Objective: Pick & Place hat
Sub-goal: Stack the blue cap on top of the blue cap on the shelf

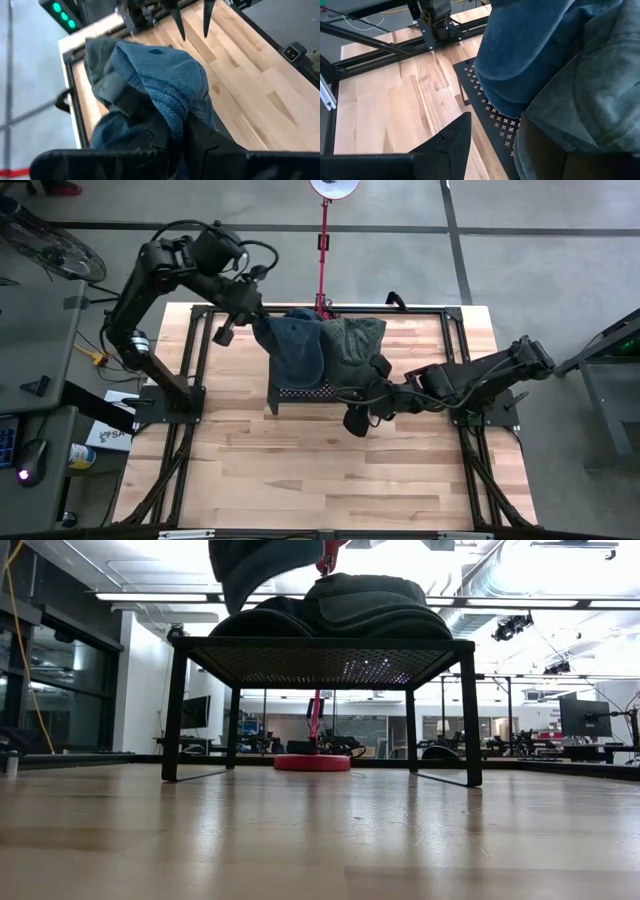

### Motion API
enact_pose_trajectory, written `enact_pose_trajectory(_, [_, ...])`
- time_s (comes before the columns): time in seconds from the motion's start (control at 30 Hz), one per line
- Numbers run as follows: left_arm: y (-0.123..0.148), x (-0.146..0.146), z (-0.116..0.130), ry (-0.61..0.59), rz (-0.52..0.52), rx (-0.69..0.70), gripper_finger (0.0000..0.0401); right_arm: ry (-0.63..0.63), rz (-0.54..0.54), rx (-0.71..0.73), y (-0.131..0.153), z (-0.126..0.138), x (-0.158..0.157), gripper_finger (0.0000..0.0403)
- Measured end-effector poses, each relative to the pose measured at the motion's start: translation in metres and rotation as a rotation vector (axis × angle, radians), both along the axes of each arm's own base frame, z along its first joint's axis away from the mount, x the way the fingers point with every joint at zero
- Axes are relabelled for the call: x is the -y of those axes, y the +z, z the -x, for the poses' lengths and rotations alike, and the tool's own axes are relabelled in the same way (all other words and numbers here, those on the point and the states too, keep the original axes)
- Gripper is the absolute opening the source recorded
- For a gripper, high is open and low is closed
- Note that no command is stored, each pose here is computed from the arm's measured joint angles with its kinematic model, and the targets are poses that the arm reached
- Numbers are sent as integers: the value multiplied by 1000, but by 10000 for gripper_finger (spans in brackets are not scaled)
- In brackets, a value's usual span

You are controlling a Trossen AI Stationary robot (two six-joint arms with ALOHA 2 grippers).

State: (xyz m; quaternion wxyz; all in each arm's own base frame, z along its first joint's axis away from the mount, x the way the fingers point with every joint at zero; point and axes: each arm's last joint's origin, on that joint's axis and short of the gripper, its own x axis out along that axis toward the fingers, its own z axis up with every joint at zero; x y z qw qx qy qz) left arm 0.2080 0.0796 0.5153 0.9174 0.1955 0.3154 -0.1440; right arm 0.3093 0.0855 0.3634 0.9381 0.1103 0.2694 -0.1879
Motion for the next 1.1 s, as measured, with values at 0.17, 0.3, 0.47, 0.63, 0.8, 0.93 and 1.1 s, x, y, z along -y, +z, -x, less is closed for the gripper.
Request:
enact_pose_trajectory(0.17, [-12, -10, -17, 46, 43, -69, 23, -5, -1, 1, 0, -1, 3, 165])
enact_pose_trajectory(0.3, [-17, -13, -25, 50, 47, -91, 23, -5, 4, 1, 0, -1, 3, 165])
enact_pose_trajectory(0.47, [-25, -20, -36, 70, 37, -130, 23, -5, 6, 1, 0, -1, 3, 165])
enact_pose_trajectory(0.63, [-34, -27, -48, 120, -9, -181, 23, -21, 34, 9, 1, -1, 4, 165])
enact_pose_trajectory(0.8, [-38, -35, -62, 163, -63, -172, 23, -24, 60, 7, 1, -2, 6, 165])
enact_pose_trajectory(0.93, [-40, -41, -70, 180, -78, -146, 26, -31, 60, 11, 2, -3, 8, 165])
enact_pose_trajectory(1.1, [-47, -49, -76, 208, -75, -169, 26, -27, 74, 20, 3, -4, 10, 165])
